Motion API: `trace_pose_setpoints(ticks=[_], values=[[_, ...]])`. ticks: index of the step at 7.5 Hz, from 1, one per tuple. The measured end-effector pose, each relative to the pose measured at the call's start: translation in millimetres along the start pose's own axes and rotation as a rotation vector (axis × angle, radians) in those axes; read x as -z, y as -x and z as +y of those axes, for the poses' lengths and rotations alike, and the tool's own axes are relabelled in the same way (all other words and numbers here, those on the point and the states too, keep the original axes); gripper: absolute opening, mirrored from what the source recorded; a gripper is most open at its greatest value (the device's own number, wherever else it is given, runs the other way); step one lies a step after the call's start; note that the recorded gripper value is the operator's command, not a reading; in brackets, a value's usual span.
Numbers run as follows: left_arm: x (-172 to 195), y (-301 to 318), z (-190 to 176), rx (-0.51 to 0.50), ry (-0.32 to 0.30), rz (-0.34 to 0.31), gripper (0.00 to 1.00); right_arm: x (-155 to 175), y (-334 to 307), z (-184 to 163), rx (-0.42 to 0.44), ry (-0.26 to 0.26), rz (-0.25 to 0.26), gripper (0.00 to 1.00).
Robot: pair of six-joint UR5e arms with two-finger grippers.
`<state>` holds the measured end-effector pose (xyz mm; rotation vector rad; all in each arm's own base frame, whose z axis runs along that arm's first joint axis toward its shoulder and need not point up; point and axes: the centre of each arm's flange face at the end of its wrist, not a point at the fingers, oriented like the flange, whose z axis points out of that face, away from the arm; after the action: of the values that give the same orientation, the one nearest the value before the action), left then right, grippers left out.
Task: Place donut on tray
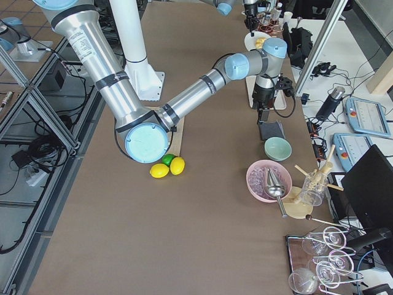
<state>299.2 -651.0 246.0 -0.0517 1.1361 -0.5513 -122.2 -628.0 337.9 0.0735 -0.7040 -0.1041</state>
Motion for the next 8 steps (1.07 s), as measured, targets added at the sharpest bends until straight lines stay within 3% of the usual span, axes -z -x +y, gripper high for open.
trace_pose_setpoints(ticks=[2, 5, 8], values=[[-60, -22, 23, 0.083, -0.07, 0.082, 0.0, -7, -30, 12, -0.013, 0.063, -0.036, 1.0], [-147, -54, 73, 0.254, -0.163, 0.196, 0.0, -18, -56, 28, -0.047, 0.093, -0.067, 1.0], [-213, -52, 88, 0.356, -0.243, 0.179, 0.0, -16, -63, 38, -0.058, 0.092, -0.091, 1.0]])
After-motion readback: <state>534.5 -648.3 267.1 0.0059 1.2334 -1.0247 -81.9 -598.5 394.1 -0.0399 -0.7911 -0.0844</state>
